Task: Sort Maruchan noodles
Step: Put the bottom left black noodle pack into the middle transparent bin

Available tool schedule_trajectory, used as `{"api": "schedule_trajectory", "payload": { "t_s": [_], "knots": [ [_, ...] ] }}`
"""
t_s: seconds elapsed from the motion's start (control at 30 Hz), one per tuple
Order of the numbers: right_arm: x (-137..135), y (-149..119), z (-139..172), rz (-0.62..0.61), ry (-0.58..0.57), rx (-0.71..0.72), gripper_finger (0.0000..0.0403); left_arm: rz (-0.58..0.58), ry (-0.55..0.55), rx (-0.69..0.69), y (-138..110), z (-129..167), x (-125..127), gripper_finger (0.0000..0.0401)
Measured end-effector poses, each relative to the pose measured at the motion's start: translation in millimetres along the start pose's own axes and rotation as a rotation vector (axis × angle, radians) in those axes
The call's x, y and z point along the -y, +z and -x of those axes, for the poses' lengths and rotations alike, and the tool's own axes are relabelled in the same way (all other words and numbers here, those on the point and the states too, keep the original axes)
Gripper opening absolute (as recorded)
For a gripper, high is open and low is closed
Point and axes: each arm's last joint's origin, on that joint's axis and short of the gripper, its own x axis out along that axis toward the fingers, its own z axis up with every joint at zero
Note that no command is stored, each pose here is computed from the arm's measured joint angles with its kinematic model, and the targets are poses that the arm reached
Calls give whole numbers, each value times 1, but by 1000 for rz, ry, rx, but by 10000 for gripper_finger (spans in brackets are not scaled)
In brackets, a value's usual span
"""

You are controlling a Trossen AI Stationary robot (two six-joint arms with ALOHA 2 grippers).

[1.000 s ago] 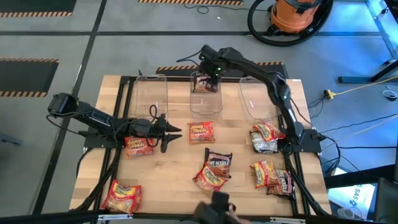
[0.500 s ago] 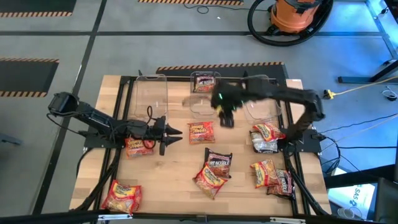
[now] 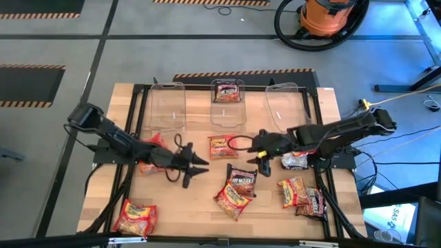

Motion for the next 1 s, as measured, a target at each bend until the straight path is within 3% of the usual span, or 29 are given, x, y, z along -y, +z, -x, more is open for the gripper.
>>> {"api": "schedule_trajectory", "payload": {
  "t_s": [0.13,0.37,0.53,0.73,1.0],
  "knots": [
    [-1,-12,-13,-33,18,2,186,-16,-2,-50,-11,-20,9,128],
    [1,-12,-32,-97,-47,22,191,-40,11,-113,-29,-45,15,128],
    [5,-23,-53,-171,-92,-72,244,-39,-21,-136,-31,-51,18,128],
    [5,-31,-78,-203,-33,-146,311,-38,-34,-138,-31,-51,19,128],
    [16,-34,-99,-241,46,-209,331,-44,-29,-155,-33,-51,18,128]
  ]
}}
